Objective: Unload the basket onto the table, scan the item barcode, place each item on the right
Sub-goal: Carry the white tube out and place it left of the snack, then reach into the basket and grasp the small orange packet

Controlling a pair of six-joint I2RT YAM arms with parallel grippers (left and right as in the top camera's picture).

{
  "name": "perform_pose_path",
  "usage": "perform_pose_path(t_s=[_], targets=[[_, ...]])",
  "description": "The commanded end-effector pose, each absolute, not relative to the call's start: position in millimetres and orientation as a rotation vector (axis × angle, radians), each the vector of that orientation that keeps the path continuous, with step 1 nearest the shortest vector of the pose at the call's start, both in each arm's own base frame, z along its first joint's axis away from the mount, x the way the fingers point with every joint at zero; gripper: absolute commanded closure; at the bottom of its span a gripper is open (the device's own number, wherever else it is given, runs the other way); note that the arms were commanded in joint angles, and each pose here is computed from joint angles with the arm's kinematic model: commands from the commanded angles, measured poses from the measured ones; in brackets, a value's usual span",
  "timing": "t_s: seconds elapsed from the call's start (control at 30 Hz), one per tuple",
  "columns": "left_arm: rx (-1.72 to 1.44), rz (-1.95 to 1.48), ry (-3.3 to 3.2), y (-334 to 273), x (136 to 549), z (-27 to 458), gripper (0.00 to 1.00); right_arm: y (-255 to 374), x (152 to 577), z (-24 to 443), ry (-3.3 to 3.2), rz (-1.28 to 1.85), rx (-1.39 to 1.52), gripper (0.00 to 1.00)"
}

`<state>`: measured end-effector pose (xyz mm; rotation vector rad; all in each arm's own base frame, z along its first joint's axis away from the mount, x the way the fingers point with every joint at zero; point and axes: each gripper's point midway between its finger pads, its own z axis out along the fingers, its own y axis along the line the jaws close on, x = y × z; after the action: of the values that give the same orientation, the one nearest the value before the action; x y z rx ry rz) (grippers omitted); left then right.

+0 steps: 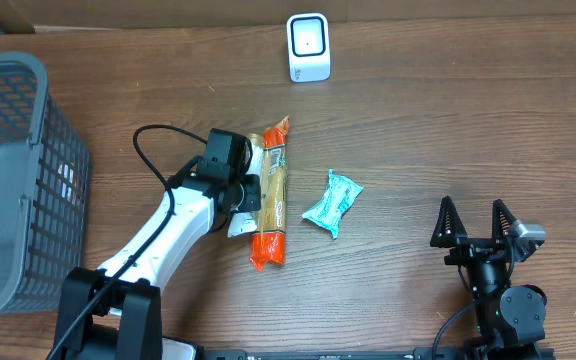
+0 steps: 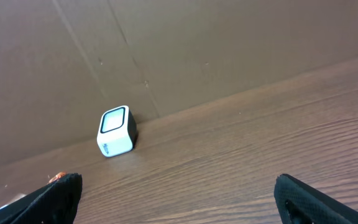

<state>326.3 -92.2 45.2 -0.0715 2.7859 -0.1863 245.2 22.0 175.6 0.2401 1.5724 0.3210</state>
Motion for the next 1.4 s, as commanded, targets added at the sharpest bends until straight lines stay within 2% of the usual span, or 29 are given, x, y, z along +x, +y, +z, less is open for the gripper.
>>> perform_pose_path(t_s=[0.0, 0.07, 0.17, 0.2, 0.27, 0.37, 0.5, 0.57, 0.6, 0.7, 0.8, 0.9, 0.97, 1.07, 1.13, 1.37], targets=[[-0.126, -0.116, 2.748, -80.8, 327.5, 42.3, 0.83, 23.0, 245.1, 173.7, 1.569, 0.327, 0.24, 0.0], [-0.126, -0.119, 2.744, -80.8, 327.0, 39.7, 0.69, 23.0, 245.1, 173.9, 1.569, 0.327, 0.24, 0.0], [-0.124, -0.119, 2.742, -80.9, 327.4, 39.5, 0.36, 23.0, 245.1, 173.7, 1.569, 0.327, 0.24, 0.0], [-0.112, -0.119, 2.736, -81.2, 328.8, 40.1, 0.29, 23.0, 245.1, 173.7, 1.569, 0.327, 0.24, 0.0], [-0.045, -0.112, 2.718, -82.3, 332.9, 42.0, 0.23, 23.0, 245.1, 173.7, 1.569, 0.327, 0.24, 0.0], [0.073, -0.099, 2.67, -85.4, 344.8, 54.8, 0.22, 23.0, 245.1, 173.7, 1.569, 0.327, 0.24, 0.0], [0.152, -0.098, 2.561, -90.9, 373.0, 116.0, 0.19, 23.0, 245.1, 173.7, 1.569, 0.327, 0.24, 0.0], [0.17, -0.098, 2.467, -90.4, 391.1, 169.6, 0.1, 23.0, 245.1, 173.7, 1.569, 0.327, 0.24, 0.0], [0.173, -0.096, 2.419, -88.2, 398.7, 197.8, 0.0, 23.0, 245.1, 173.7, 1.569, 0.327, 0.24, 0.0], [0.168, -0.068, 2.272, -72.1, 413.4, 286.0, 0.0, 23.0, 245.1, 173.7, 1.569, 0.327, 0.24, 0.0], [0.05, -0.015, 2.144, -31.2, 413.7, 369.0, 0.0, 23.0, 245.1, 173.7, 1.569, 0.327, 0.24, 0.0], [-0.127, 0.063, 2.048, 31.0, 401.5, 422.7, 0.0, 23.0, 245.1, 173.7, 1.569, 0.327, 0.24, 0.0], [-0.29, 0.114, 2.012, 78.2, 389.2, 436.2, 0.0, 23.0, 245.1, 173.7, 1.569, 0.327, 0.24, 0.0], [-0.581, 0.189, 1.996, 153.7, 362.1, 427.1, 0.0, 23.0, 245.1, 173.7, 1.569, 0.327, 0.24, 0.0], [-0.893, 0.222, 1.999, 217.6, 329.9, 395.2, 0.0, 23.0, 245.1, 173.7, 1.569, 0.327, 0.24, 0.0], [-1.246, 0.155, 2.117, 304.3, 295.1, 282.4, 0.03, 23.0, 245.1, 173.7, 1.569, 0.327, 0.24, 0.0]])
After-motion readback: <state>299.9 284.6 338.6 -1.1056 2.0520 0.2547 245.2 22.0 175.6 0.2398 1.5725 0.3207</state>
